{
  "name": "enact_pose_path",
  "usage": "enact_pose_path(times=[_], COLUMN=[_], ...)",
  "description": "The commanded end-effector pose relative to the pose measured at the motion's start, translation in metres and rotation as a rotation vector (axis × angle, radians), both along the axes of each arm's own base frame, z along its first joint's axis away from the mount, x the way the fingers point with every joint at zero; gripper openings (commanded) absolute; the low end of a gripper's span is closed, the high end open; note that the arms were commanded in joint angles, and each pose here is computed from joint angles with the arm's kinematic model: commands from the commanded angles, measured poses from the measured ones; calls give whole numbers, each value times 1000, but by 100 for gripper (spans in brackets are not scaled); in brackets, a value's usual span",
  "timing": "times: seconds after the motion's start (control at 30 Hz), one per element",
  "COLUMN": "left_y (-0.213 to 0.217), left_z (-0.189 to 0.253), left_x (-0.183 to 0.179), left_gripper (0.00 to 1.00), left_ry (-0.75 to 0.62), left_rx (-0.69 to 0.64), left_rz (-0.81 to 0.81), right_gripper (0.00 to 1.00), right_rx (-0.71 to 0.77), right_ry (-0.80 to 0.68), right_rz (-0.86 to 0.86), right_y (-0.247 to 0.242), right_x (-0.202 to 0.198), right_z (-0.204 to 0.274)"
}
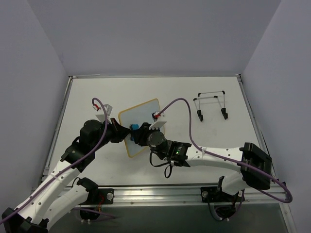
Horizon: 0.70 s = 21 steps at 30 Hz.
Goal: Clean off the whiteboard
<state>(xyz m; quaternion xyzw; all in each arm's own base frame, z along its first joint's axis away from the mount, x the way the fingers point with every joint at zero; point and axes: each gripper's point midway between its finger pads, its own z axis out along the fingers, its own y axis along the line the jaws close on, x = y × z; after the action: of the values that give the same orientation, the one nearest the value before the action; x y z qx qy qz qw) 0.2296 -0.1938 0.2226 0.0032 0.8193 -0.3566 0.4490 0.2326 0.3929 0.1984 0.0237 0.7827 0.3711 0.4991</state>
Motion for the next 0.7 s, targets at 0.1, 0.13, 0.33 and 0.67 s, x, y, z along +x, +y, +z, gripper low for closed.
enact_pose_path(times=[0.1,0.13,0.33,0.67], left_y=[-39,-38,-36,-37], left_z=[17,18,18,18], left_x=[-49,-49,-50,-47], left_gripper=[2,2,2,2], left_ry=[58,56,51,50], left_rx=[-135,-133,-126,-123], left_rz=[-281,-279,-275,-271], right_gripper=[0,0,0,0], right_rx=[87,82,46,-43], right_ry=[-8,-1,47,113], right_rz=[-49,-53,-92,7], right_y=[1,-2,-38,-46], right_x=[35,39,50,43], right_z=[22,18,-20,-63])
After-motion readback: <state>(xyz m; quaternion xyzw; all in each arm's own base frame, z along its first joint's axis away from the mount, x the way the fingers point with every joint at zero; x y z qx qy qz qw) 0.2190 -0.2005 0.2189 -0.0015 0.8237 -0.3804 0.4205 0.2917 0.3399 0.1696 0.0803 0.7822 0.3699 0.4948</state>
